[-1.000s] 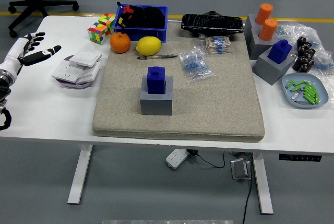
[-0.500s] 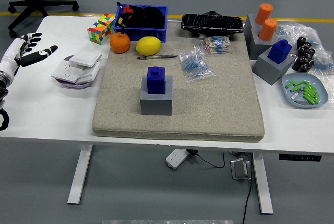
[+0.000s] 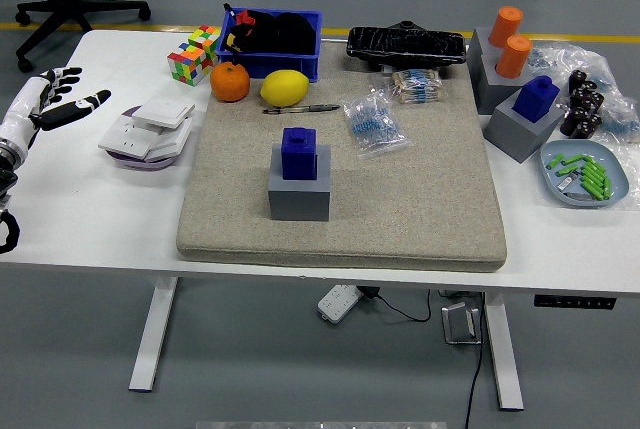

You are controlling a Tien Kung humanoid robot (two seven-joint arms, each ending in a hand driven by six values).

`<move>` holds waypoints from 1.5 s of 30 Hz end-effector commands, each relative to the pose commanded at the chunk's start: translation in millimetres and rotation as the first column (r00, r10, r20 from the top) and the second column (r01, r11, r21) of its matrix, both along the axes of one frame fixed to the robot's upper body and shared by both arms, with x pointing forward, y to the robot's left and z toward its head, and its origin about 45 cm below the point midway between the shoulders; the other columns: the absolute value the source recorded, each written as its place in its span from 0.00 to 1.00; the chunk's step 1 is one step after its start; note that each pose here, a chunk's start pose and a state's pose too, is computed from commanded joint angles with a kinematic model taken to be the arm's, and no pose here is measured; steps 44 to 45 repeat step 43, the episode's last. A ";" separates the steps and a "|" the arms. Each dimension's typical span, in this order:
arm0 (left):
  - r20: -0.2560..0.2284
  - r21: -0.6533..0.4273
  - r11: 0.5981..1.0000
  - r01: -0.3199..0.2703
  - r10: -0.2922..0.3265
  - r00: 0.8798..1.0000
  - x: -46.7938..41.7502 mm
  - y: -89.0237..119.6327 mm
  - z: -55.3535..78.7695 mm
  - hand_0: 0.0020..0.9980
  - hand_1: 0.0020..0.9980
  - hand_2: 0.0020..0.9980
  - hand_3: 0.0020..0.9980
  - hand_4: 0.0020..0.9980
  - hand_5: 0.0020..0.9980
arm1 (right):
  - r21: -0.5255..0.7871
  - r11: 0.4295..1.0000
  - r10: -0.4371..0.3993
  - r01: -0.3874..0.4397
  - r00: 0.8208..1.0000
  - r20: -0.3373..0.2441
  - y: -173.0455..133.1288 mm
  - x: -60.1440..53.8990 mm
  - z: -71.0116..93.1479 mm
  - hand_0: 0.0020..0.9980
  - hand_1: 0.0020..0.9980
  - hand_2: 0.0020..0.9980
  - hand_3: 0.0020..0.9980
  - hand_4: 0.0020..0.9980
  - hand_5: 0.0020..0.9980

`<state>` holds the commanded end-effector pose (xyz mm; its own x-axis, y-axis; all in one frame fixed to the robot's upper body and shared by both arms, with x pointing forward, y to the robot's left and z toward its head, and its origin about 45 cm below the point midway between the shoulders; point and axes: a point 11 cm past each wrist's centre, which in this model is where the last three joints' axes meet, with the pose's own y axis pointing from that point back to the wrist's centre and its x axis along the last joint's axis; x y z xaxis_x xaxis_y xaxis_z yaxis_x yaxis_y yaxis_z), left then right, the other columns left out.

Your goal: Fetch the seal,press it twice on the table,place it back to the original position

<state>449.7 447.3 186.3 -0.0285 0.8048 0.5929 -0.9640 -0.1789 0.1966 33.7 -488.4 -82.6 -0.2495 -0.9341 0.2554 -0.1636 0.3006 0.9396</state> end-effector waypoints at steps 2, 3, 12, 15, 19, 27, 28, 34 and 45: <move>0.000 -0.002 1.000 0.000 0.000 1.000 -0.4 -0.4 -0.8 0.90 0.90 0.89 0.88 0.87 0.51 | 0.000 1.000 0.000 0.000 1.000 -0.001 0.1 -0.6 -0.1 0.73 0.68 0.65 0.62 0.72 0.51; 0.000 -0.003 1.000 0.000 0.000 1.000 -0.3 -0.8 -1.0 0.90 0.90 0.89 0.88 0.87 0.51 | 0.000 1.000 -0.002 0.002 1.000 -0.001 0.2 -0.9 -0.2 0.73 0.68 0.65 0.62 0.72 0.51; -0.001 -0.011 1.000 0.005 -0.005 1.000 0.1 -4.2 -2.5 0.90 0.90 0.89 0.87 0.87 0.51 | 0.002 1.000 -0.002 0.002 1.000 -0.005 0.9 -3.6 -0.8 0.73 0.68 0.65 0.62 0.72 0.51; 0.002 -0.012 1.000 0.006 -0.006 1.000 0.7 -4.9 -2.0 0.90 0.90 0.89 0.87 0.87 0.51 | 0.002 1.000 -0.005 0.005 1.000 -0.003 0.9 -3.1 -0.7 0.73 0.68 0.65 0.62 0.72 0.51; 0.003 -0.012 1.000 0.005 -0.005 1.000 1.1 -5.1 -1.6 0.90 0.90 0.89 0.87 0.86 0.51 | 0.003 1.000 -0.009 0.009 1.000 -0.001 1.5 -2.8 -1.0 0.73 0.68 0.65 0.62 0.72 0.52; 0.004 -0.010 1.000 0.004 -0.004 1.000 2.1 -4.8 -0.1 0.90 0.90 0.89 0.87 0.86 0.51 | 0.008 1.000 -0.014 0.014 1.000 0.002 3.8 -2.8 -2.1 0.73 0.68 0.65 0.62 0.72 0.52; 0.006 -0.009 1.000 0.004 -0.004 1.000 2.4 -4.8 0.5 0.90 0.90 0.89 0.87 0.86 0.51 | 0.008 1.000 -0.014 0.014 1.000 0.003 3.7 -2.6 -2.0 0.73 0.68 0.65 0.62 0.72 0.52; 0.008 -0.010 1.000 0.004 -0.004 1.000 3.8 -4.9 2.7 0.89 0.90 0.89 0.87 0.86 0.51 | 0.003 1.000 -0.014 0.014 1.000 0.003 1.2 -2.1 -0.7 0.73 0.68 0.65 0.62 0.72 0.52; 0.007 -0.014 1.000 0.005 -0.005 1.000 4.7 -6.2 3.0 0.89 0.90 0.89 0.87 0.86 0.51 | 0.007 1.000 -0.017 0.017 1.000 0.006 2.7 -1.5 -1.4 0.73 0.68 0.65 0.62 0.72 0.52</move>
